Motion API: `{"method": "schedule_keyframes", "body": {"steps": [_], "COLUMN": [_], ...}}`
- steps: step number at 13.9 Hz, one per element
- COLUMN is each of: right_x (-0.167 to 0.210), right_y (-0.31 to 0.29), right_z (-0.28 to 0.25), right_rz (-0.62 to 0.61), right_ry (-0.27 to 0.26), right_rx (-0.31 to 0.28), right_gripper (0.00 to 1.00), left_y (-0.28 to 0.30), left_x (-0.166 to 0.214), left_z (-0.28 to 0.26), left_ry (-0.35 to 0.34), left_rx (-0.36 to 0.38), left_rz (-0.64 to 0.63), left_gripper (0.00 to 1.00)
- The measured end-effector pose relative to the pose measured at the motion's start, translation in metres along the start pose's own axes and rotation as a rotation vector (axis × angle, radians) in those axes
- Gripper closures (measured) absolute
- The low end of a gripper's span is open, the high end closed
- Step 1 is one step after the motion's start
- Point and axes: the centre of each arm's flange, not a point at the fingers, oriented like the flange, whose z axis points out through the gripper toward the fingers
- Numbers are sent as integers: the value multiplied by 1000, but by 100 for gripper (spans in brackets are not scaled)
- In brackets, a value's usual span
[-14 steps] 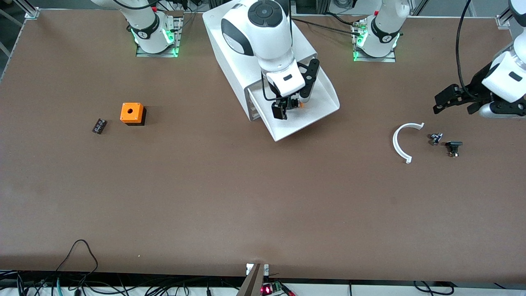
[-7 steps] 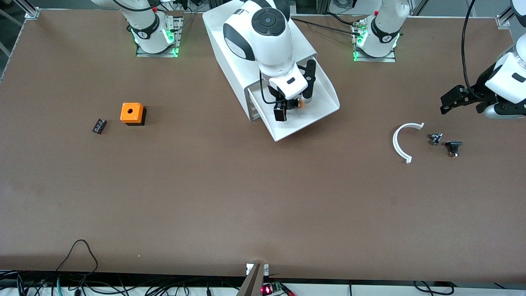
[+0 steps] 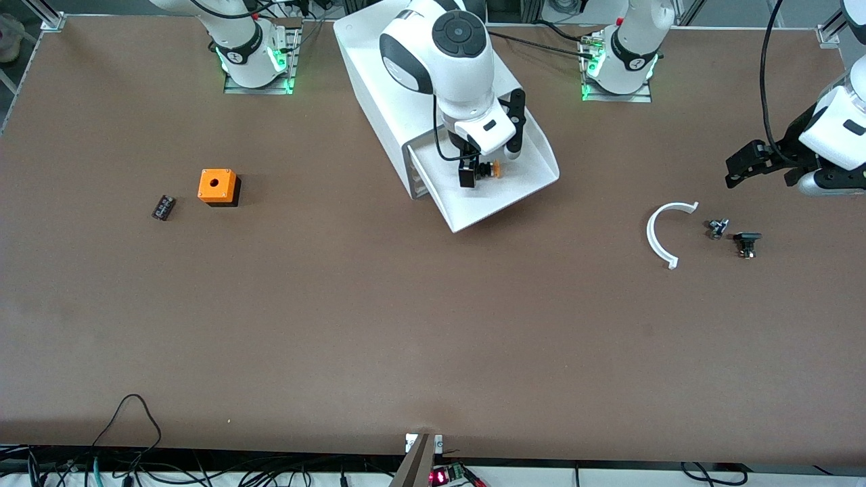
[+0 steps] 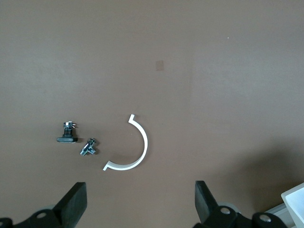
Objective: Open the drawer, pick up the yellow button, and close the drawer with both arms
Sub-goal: 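Lower the right gripper and grasp the yellow push button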
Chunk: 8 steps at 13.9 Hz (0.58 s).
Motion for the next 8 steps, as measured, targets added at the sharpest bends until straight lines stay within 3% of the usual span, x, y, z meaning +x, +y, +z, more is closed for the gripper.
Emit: {"method": "schedule_keyframes", "body": {"steps": [7, 8], "right_x": [0, 0], "right_y": [1, 1], "right_z": [28, 29], "right_rz": [-10, -10], "right_ry": [-31, -31], "right_rx": [18, 19], "right_gripper": [0, 5], "left_y": [0, 0], "left_x": [0, 0], "left_z": [-1, -1], "left_ry": [2, 3], "left_rx": [0, 0], "left_rz": [-2, -3], "left_gripper": [0, 0]}}
